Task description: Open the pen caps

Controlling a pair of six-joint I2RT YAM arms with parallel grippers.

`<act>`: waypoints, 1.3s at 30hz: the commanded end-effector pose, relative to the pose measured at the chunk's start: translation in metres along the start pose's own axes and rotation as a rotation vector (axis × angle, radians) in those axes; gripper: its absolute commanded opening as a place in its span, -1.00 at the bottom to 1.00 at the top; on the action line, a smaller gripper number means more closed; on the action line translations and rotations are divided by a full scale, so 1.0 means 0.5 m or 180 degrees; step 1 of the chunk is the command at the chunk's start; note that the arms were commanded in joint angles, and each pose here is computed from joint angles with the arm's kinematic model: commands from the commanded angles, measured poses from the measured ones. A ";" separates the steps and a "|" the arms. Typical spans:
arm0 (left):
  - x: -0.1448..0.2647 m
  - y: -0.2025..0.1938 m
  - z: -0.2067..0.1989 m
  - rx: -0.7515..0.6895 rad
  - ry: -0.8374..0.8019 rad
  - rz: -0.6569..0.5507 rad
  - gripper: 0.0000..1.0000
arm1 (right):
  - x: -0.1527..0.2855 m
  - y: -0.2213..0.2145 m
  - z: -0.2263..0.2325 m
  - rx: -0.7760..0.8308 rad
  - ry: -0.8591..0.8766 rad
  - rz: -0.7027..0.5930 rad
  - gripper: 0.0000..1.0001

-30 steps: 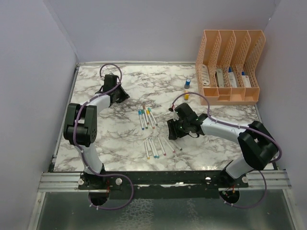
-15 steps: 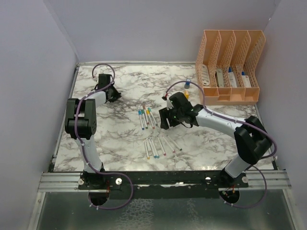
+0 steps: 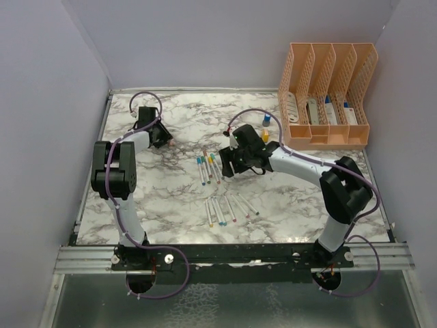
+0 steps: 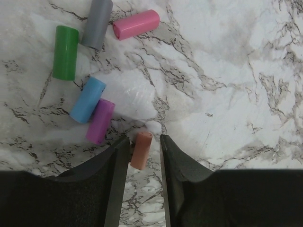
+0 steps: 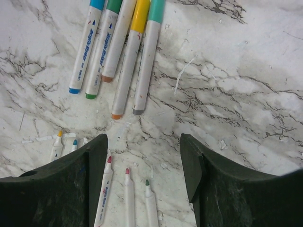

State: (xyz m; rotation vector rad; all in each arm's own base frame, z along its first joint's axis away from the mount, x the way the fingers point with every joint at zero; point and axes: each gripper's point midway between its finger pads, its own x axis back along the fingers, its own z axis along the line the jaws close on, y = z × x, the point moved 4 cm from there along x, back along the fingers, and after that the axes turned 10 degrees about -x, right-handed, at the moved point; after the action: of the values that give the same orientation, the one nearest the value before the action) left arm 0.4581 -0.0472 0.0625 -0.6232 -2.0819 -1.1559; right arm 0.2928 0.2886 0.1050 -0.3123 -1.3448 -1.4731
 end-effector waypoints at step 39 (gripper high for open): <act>0.351 0.019 -0.090 0.0040 -0.1148 -0.0636 0.73 | -0.160 -0.008 -0.018 0.0327 -0.0627 0.0381 -0.29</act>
State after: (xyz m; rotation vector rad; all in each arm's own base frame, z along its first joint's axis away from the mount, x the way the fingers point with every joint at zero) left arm 0.3708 -0.0646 0.2087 -0.6439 -2.4775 -1.2227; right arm 0.3306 0.3275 0.0581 -0.3830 -1.4596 -1.3621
